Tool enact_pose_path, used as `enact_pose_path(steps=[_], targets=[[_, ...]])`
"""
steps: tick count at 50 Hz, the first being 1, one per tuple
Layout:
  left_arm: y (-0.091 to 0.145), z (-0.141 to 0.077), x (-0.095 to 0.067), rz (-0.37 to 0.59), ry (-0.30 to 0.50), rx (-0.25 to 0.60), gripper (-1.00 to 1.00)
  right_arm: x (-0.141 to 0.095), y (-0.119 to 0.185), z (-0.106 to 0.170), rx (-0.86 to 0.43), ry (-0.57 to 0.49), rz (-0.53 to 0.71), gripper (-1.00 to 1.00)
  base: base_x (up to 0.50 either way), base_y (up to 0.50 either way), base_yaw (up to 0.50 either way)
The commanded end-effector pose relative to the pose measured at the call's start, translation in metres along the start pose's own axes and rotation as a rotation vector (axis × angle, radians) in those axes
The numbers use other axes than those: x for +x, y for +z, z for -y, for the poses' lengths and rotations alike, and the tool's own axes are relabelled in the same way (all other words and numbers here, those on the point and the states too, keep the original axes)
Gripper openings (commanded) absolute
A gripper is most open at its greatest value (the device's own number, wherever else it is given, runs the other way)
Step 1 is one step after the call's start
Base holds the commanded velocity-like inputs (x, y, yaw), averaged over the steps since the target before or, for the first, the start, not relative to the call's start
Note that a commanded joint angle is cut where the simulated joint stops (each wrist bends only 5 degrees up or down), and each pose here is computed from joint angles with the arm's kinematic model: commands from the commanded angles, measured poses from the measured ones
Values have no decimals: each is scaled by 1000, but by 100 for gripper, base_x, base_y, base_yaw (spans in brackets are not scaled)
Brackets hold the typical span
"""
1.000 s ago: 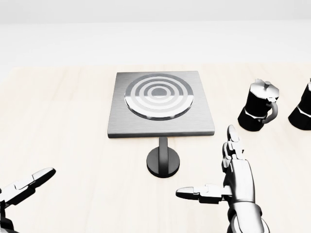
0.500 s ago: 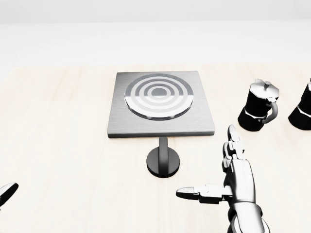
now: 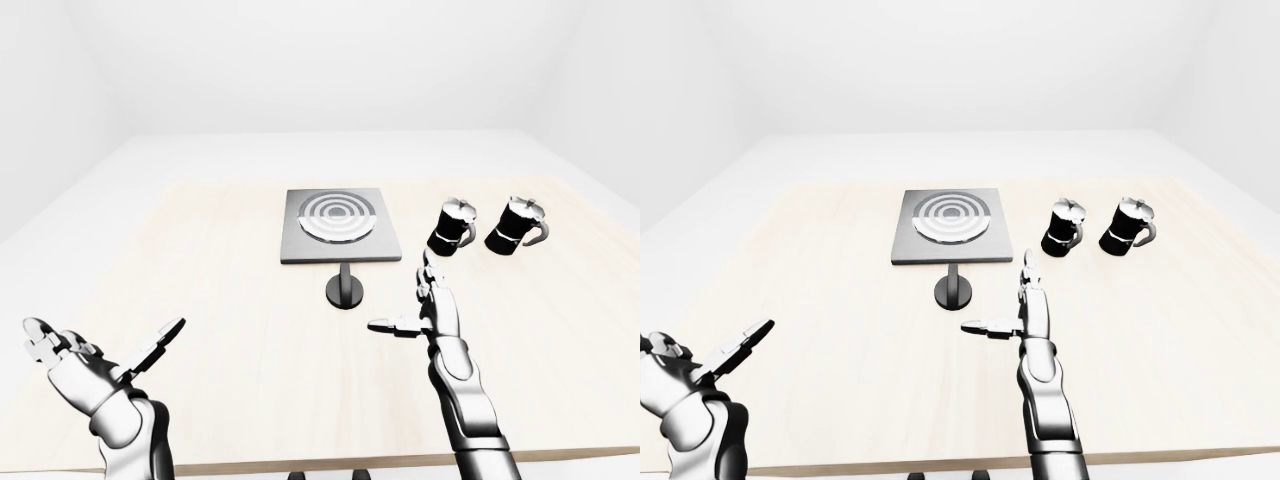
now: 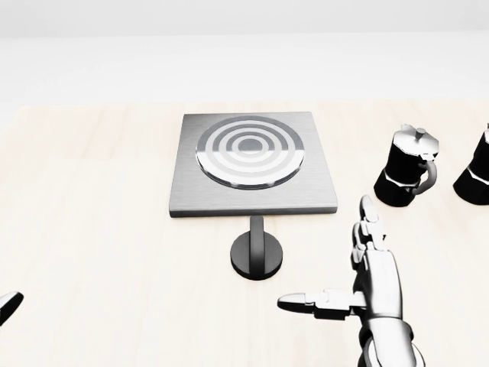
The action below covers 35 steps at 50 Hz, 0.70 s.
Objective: Turn off the stove.
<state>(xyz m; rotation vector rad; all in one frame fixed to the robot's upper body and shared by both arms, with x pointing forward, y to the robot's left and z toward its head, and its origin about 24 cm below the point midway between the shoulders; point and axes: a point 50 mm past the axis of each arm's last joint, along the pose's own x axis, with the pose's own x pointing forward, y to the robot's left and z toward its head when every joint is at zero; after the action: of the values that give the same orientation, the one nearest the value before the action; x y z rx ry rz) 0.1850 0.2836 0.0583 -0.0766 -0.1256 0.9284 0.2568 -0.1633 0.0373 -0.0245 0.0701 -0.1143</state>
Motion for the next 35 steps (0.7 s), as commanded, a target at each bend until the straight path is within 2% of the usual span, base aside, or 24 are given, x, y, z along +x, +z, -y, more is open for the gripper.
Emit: enact_pose_path(steps=[1, 8, 15, 22, 35], targets=[[-1, 0, 1, -6, -3, -12, 100, -1, 3, -1, -3, 4, 11, 100, 0, 0, 0], [1, -1, 1, -10, 5, -31, 100, -3, 2, 0, -5, 8, 12, 100, 0, 0, 0], [1, -1, 0, -3, 1, -29, 100, -10, 16, -2, 15, 29, 73, 100, 0, 0, 0], [1, 0, 1, -15, 4, -27, 100, -21, 44, -9, -2, 48, 198, 100, 0, 0, 0], [2, -2, 1, -13, 6, -32, 100, -23, 54, -17, 16, 78, 243, 100, 0, 0, 0]])
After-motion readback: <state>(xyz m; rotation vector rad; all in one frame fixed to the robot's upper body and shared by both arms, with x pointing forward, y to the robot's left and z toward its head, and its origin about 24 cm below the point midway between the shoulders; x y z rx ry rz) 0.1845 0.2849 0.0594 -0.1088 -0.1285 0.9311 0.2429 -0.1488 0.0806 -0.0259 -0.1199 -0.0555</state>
